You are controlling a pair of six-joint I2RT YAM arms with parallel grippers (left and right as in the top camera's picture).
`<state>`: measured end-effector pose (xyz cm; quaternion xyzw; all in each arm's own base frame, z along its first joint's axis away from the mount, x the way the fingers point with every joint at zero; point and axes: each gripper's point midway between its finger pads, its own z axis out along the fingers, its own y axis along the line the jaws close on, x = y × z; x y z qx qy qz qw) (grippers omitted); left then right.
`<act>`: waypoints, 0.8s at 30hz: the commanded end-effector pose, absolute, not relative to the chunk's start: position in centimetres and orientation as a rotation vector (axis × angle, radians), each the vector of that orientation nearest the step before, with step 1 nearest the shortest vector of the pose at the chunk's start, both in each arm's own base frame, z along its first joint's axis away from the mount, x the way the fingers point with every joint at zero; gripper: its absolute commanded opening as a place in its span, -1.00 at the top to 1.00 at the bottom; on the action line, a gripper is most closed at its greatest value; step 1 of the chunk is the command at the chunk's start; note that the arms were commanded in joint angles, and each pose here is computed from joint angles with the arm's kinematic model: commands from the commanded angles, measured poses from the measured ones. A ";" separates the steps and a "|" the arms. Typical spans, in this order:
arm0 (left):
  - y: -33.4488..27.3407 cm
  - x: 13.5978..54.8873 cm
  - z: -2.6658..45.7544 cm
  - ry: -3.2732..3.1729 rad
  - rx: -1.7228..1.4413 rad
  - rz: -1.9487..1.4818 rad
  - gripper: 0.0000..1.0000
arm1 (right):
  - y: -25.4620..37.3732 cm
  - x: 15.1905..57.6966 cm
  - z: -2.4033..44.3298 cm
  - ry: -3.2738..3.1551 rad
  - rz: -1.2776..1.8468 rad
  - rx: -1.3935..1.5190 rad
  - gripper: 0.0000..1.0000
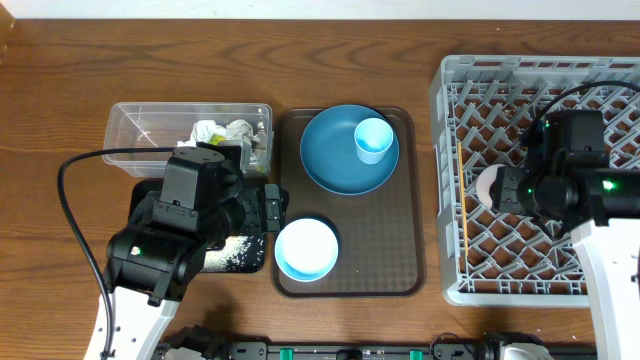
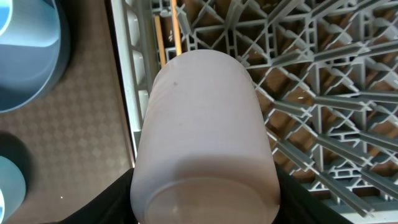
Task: Sort waste into correct bins and load items into the dishwasher rack
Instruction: 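Carry the pink cup right with right gripper over the rack, then lower the pink cup into the rack and open right gripper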
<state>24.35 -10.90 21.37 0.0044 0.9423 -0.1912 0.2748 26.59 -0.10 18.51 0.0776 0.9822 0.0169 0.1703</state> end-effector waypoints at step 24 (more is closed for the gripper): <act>-10.6 24.3 20.9 2.545 0.006 -0.489 -0.95 | 0.6 26.6 17.8 2.849 0.114 0.222 0.75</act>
